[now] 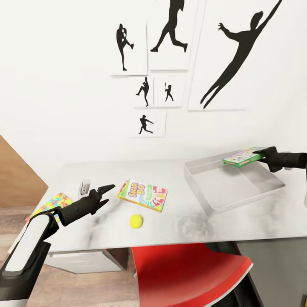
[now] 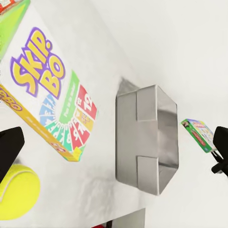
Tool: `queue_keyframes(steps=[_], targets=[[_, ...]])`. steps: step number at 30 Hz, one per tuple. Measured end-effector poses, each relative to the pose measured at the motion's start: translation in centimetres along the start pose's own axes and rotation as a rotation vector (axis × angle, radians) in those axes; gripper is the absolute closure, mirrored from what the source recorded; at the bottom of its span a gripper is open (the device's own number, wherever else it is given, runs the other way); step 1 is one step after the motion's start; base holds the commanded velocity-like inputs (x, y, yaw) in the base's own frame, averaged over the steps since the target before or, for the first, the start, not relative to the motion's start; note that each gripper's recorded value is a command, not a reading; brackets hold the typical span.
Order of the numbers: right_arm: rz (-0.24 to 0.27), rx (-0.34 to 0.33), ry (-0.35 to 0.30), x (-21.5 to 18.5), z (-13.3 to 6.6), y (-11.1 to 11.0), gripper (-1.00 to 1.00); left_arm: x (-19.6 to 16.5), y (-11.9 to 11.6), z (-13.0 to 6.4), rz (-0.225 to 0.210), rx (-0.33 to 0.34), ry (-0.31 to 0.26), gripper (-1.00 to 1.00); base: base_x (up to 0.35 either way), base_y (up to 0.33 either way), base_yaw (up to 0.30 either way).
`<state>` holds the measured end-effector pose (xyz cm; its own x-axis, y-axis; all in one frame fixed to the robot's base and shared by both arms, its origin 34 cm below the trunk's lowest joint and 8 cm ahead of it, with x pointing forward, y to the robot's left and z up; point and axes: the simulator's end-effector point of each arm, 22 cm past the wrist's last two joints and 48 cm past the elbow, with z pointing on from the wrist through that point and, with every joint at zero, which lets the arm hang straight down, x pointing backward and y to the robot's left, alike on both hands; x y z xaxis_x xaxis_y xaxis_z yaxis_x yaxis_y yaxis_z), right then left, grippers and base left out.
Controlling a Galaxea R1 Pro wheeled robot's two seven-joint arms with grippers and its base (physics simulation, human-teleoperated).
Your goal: Put all the toys in the child's room - the three board games (two on the bed and one on the table), the two jigsaw puzzles on the table, and the tennis ball on the table - inside the toy box on the table in the child's room.
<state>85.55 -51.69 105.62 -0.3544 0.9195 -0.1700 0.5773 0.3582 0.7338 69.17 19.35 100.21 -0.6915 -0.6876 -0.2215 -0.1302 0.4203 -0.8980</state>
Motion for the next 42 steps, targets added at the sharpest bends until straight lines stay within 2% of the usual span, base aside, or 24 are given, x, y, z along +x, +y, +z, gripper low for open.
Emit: queue_keyframes(steps=[4, 7, 8, 12, 14, 15, 20, 24, 31, 42], targets=[[-0.002, 0.004, -0.002, -0.2, 0.2, -0.1, 1.0, 0.1, 0.5, 0.5, -0.01, -0.01, 0.007, -1.0, 0.0, 0.0, 0.0], [0.0, 0.005, -0.003, -0.3, 0.3, -0.1, 1.0, -1.9, -1.8, 1.1, 0.004, 0.033, -0.011, -1.0, 0.0, 0.0, 0.0], [0.0, 0.006, -0.002, -0.2, 0.4, -0.2, 1.0, -1.9, -1.7, 1.1, 0.005, 0.032, -0.011, -1.0, 0.0, 0.0, 0.0], [0.001, 0.006, -0.004, -0.3, 0.5, -0.2, 1.0, -6.2, -8.7, 1.4, 0.016, 0.166, -0.047, -1.0, 0.0, 0.0, 0.0], [0.001, 0.006, -0.004, -0.3, 0.5, -0.3, 1.0, -7.8, -11.7, 1.5, 0.009, 0.204, -0.05, -1.0, 0.0, 0.0, 0.0], [0.002, 0.006, -0.004, -0.3, 0.6, -0.3, 1.0, -7.9, -11.7, 1.5, 0.01, 0.203, -0.05, -1.0, 0.0, 0.0, 0.0], [0.002, 0.006, -0.004, -0.3, 0.6, -0.3, 1.0, -10.3, -17.0, 1.9, 0.002, 0.207, -0.042, -1.0, 0.0, 0.0, 0.0], [0.002, 0.006, -0.003, -0.3, 0.6, -0.3, 1.0, -10.7, -19.7, 2.3, 0.001, 0.213, -0.028, -1.0, 0.0, 0.0, 0.0], [0.003, 0.009, 0.001, -0.1, 1.1, -0.5, 1.0, -10.7, -20.8, 2.8, -0.001, 0.213, -0.013, -1.0, 0.0, 0.0, 0.0], [0.005, 0.025, 0.003, -0.1, 1.8, -1.4, 1.0, -10.6, -20.3, 3.6, -0.009, 0.202, -0.002, -1.0, 0.0, 0.0, 0.0]])
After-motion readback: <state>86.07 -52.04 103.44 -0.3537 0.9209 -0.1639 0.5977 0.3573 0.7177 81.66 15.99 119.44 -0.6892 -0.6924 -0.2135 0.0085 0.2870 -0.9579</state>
